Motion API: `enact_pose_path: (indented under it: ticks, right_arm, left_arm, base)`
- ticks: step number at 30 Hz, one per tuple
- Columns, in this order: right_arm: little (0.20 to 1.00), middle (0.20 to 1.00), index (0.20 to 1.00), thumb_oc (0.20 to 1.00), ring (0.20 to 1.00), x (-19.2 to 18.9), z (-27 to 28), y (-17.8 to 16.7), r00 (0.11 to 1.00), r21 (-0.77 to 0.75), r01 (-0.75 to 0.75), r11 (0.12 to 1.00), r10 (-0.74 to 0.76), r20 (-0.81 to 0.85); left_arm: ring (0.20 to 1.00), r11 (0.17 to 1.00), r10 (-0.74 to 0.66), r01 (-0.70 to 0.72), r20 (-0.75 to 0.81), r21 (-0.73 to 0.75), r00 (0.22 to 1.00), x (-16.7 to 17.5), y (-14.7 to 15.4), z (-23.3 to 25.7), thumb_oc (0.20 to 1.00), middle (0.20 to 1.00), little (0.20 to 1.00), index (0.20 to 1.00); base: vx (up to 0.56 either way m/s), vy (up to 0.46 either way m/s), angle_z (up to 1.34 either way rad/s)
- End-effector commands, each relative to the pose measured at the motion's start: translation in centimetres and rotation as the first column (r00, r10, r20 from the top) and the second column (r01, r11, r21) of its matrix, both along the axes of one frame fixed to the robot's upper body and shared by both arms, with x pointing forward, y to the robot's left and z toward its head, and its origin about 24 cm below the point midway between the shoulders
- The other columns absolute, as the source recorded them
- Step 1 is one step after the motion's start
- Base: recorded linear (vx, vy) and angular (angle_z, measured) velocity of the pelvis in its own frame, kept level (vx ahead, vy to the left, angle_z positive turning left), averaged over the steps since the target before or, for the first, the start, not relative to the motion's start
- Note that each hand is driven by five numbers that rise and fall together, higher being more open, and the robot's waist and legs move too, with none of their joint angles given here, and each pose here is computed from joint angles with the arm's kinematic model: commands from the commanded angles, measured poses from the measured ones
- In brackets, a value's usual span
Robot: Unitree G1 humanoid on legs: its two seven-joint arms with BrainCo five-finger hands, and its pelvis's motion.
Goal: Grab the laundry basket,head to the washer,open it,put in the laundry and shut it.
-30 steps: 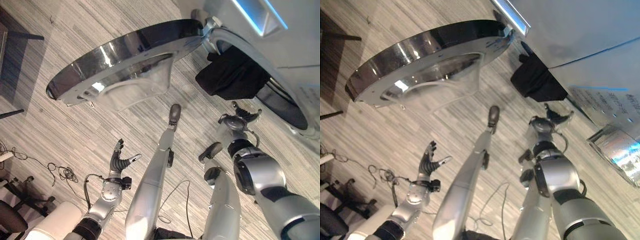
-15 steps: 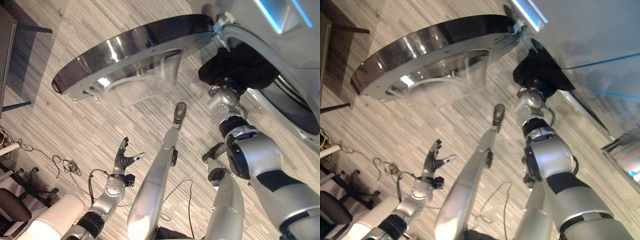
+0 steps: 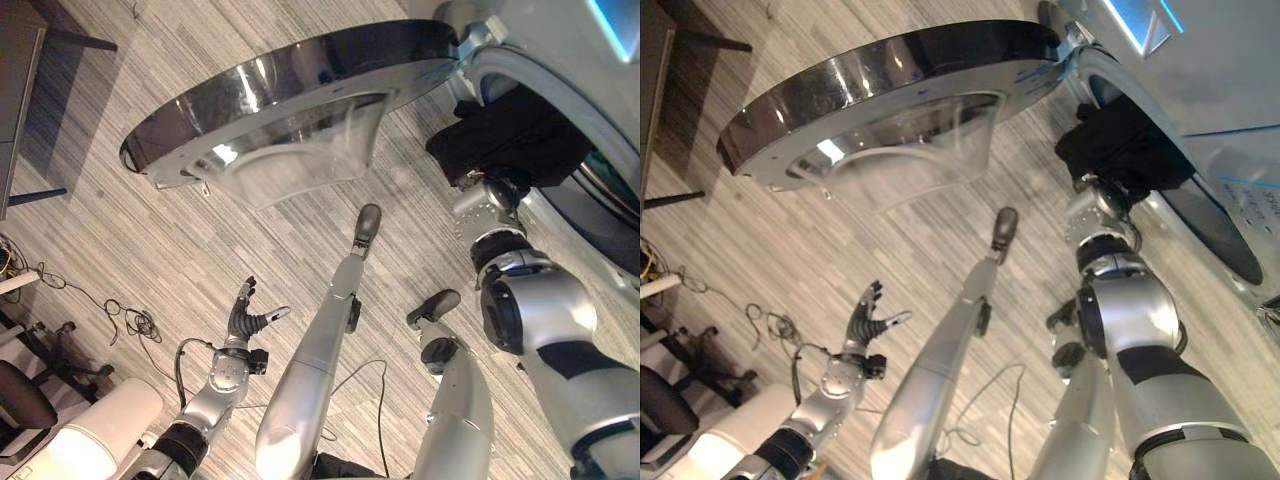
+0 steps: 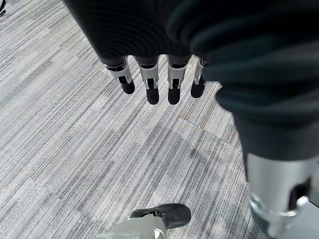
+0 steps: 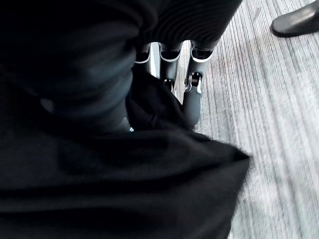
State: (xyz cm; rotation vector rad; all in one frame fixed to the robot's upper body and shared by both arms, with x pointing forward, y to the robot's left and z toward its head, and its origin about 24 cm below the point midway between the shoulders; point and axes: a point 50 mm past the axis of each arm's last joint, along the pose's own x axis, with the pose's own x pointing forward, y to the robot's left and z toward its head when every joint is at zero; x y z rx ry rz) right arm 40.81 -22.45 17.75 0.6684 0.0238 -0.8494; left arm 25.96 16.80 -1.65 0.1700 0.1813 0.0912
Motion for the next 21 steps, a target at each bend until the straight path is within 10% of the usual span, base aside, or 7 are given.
enact_pose_path:
  ticks: [1,9,14,17,21]
  right_arm:
    - [0.200,0.200,0.200,0.200,0.200,-2.1,6.7,-6.2,0.935,-0.126,0.229,0.965,-0.182,0.304]
    - [0.200,0.200,0.200,0.200,0.200,-5.4,9.4,-10.0,0.773,0.054,0.335,0.941,-0.307,0.555]
    - [0.200,0.200,0.200,0.200,0.200,-11.5,18.7,-10.5,0.432,0.155,0.519,0.840,-0.414,0.801]
    - [0.200,0.200,0.200,0.200,0.200,-13.0,22.1,-11.5,0.443,0.012,0.628,0.778,-0.369,0.817]
    - [0.260,0.260,0.260,0.260,0.260,-9.3,21.6,-10.5,0.742,-0.440,0.583,0.683,-0.227,0.630]
  left_arm:
    - [1.000,0.998,0.035,-0.037,-0.043,-0.049,0.998,-0.5,-0.4,-1.0,1.000,1.000,1.000,1.000]
    - [1.000,0.993,0.091,-0.095,-0.073,-0.065,0.993,-0.7,0.9,-1.3,1.000,1.000,1.000,1.000]
    - [1.000,0.991,0.125,-0.130,-0.121,-0.029,0.985,-1.6,2.3,-2.1,1.000,1.000,1.000,1.000]
    - [1.000,0.996,0.092,-0.093,-0.109,-0.009,0.990,-1.8,2.5,-2.0,1.000,1.000,1.000,1.000]
    - [1.000,0.998,0.055,-0.055,-0.054,0.007,0.997,-1.0,2.5,-1.0,1.000,1.000,1.000,1.000]
  base:
    - [-0.03,0.024,-0.03]
    - [-0.02,-0.001,-0.07]
    - [-0.01,-0.017,-0.25]
    - [0.00,-0.021,-0.10]
    - [0.00,0.013,-0.04]
